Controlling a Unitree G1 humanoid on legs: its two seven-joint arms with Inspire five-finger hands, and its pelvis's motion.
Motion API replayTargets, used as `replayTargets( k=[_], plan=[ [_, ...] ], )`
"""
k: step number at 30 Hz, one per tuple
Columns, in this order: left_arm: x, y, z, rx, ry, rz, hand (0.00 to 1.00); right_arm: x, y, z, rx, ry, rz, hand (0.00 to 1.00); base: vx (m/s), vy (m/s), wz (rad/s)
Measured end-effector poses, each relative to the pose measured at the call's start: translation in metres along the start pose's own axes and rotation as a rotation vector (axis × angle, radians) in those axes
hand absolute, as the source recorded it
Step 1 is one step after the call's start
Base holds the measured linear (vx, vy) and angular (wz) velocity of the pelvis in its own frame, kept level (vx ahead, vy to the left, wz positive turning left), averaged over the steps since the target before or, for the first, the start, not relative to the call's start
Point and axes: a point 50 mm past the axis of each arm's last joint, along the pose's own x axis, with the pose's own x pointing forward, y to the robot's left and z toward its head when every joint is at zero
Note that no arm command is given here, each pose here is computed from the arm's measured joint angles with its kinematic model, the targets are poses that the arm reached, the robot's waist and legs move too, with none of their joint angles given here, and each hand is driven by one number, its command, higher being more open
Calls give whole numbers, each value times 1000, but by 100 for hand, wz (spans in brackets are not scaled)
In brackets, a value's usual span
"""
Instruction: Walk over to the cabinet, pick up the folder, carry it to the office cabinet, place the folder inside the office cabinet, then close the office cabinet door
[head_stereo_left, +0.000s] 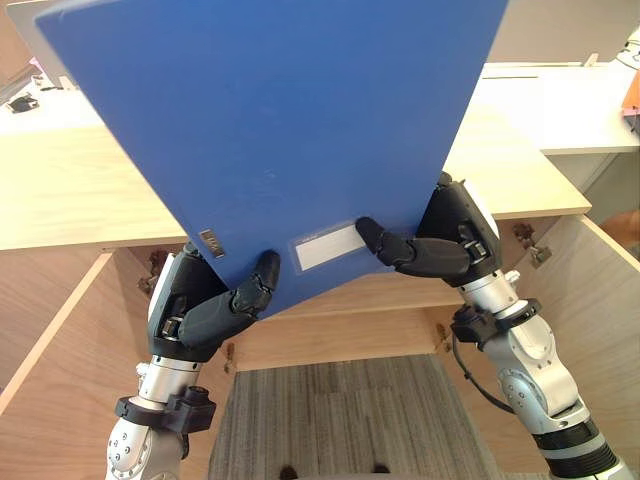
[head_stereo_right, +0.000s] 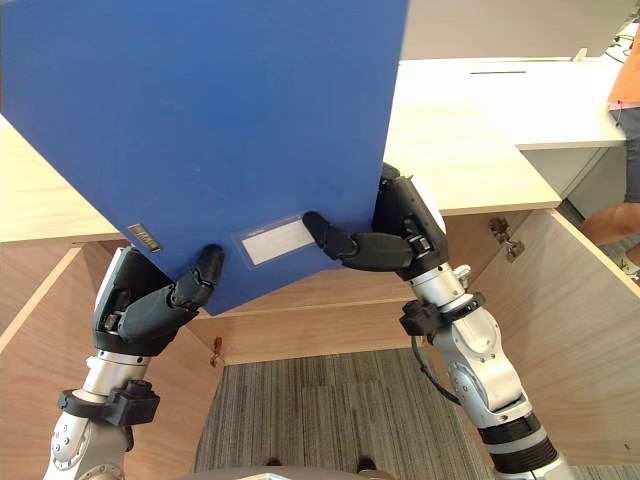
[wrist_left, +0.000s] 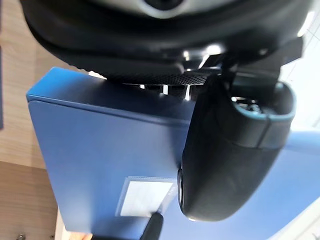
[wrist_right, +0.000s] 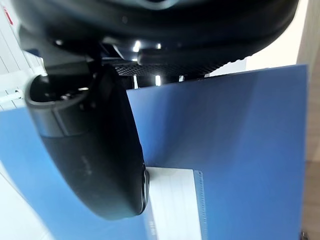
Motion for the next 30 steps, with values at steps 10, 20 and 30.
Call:
replayTargets(
  k=[10, 20, 30],
  plan=[
    [-8, 35, -17, 105, -18, 282, 100, 13, 21, -7, 27, -79, -98, 0, -27, -21, 6],
    [-66, 88, -54, 241, 206, 817, 100, 19, 14, 6, -140, -153, -253, 0, -22, -9, 1],
    [-135, 87, -132, 288, 759, 872, 100, 20, 29, -6, -256, -80, -163, 0, 0, 0, 0]
  ],
)
